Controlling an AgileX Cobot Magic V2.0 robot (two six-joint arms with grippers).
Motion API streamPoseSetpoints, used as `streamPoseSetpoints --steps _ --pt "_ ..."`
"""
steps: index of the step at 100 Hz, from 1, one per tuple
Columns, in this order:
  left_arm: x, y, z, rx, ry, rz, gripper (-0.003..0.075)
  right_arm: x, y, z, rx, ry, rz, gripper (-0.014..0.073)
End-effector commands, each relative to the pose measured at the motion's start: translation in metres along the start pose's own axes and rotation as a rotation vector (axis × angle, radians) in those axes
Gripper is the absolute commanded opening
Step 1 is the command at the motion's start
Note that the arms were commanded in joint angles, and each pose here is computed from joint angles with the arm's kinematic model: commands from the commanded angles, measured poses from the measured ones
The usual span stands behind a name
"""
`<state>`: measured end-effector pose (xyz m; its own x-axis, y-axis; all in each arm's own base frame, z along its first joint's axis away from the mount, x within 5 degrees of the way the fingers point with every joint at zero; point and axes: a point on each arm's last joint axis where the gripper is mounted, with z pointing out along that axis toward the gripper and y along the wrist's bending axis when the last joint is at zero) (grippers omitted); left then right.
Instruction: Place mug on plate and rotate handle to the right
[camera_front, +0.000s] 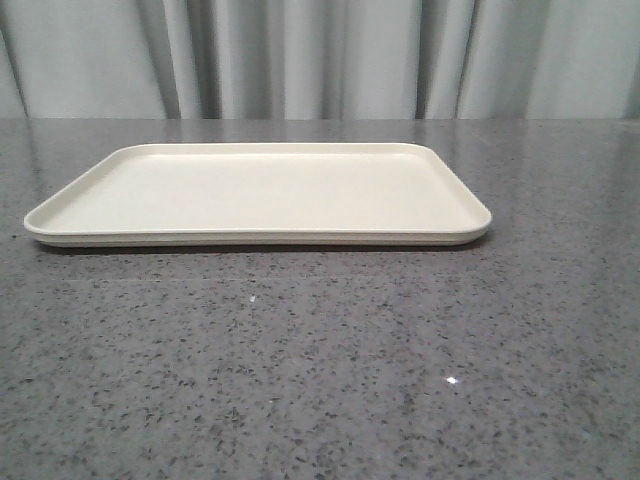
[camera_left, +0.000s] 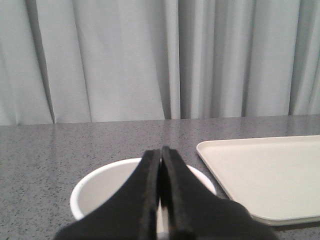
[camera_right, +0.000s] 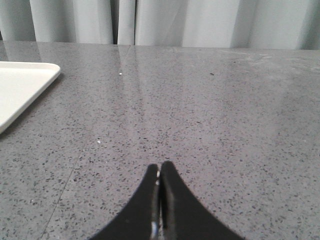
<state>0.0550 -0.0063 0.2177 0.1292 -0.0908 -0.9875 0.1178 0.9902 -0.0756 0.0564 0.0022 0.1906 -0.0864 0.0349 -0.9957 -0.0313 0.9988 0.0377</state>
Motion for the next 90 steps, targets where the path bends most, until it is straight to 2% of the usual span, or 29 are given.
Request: streamPoseSetpoints --steps 1,90 --pt "-0.0059 -0.0019 -0.0029 0.023 -0.100 -0.004 -0.0020 -0.0077 -0.0001 -0.0019 0.001 -0.097 -0.014 -0.0058" --pt "-0.0069 -0.0022 -0.0030 0.026 -0.111 -0.004 -0.0020 -0.0092 -0.0001 -0.0020 0.002 -0.114 -0.016 -0.0058"
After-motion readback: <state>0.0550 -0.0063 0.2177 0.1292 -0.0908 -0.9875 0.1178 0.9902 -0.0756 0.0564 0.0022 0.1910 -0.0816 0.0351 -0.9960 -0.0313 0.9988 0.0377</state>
